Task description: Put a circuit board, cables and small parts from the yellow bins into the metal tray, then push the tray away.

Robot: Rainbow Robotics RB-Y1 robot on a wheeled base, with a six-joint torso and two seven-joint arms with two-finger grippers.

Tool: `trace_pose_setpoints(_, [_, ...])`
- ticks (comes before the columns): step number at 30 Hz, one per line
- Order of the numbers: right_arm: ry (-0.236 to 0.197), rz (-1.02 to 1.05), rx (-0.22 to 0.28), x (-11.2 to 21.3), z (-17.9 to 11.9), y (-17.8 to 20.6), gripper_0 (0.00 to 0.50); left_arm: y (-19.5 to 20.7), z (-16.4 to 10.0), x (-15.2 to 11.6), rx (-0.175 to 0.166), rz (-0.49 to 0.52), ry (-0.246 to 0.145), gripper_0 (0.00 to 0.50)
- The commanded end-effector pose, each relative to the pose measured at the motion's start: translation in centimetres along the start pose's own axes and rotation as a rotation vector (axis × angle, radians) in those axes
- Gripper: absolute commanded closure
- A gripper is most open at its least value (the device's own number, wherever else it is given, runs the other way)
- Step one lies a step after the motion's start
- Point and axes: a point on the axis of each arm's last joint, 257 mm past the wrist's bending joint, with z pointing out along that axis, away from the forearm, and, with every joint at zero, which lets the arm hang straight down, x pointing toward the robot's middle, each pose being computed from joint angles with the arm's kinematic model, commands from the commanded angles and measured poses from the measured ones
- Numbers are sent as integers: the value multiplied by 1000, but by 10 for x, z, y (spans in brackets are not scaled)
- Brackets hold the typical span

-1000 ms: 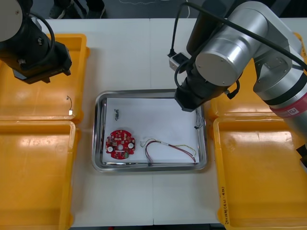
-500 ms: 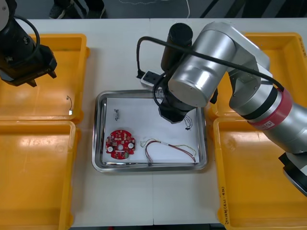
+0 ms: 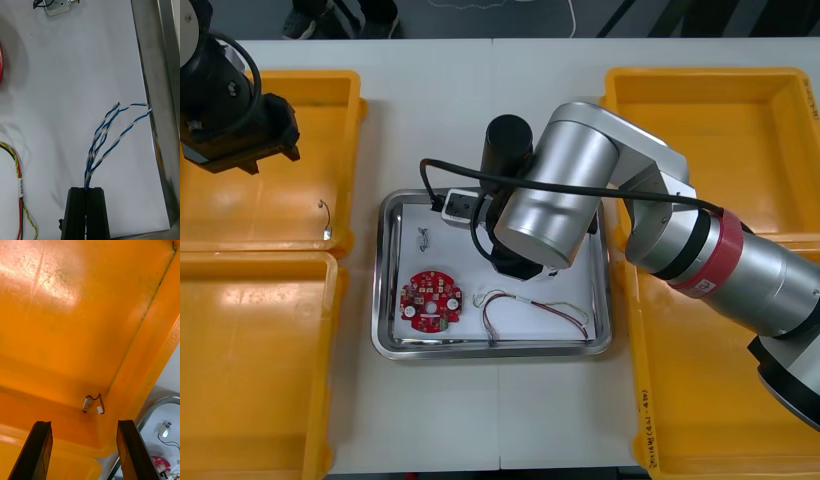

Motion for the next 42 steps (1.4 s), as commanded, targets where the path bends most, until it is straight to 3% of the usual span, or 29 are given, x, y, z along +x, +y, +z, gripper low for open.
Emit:
trace_pose_setpoints(1, [-34,-84,59,-26,1,1,500,-3,3,-12,19,110,-25,0])
trace_pose_setpoints(10, [0,-71,31,-22,18,8,500,-9,17,-6,31,193,5,0])
trace_pose_setpoints(27, [-19,-72,44,-25,28,3,500,-21,43,17,43,194,55,0])
trace_pose_setpoints(28, [-16,-71,47,-23,28,1,463,-21,45,20,43,194,61,0])
trace_pose_setpoints(30, [-15,-66,48,-23,28,0,337,-22,47,22,45,194,65,0])
trace_pose_setpoints(31, [-15,-66,48,-23,28,0,337,-22,47,22,45,194,65,0])
trace_pose_setpoints(32, [-14,-66,53,-22,28,-1,225,-21,48,23,42,194,66,0])
trace_pose_setpoints(33, [-13,-66,54,-21,28,-2,155,-20,50,25,40,193,71,0])
trace_pose_setpoints(36, [-15,-57,59,-22,26,-6,44,-20,53,28,38,193,76,0])
trace_pose_setpoints(38, [-18,-44,61,-22,23,-9,0,-17,55,30,36,195,82,0])
trace_pose_setpoints(42, [-11,-18,57,-20,12,-16,0,-15,59,33,33,194,86,0])
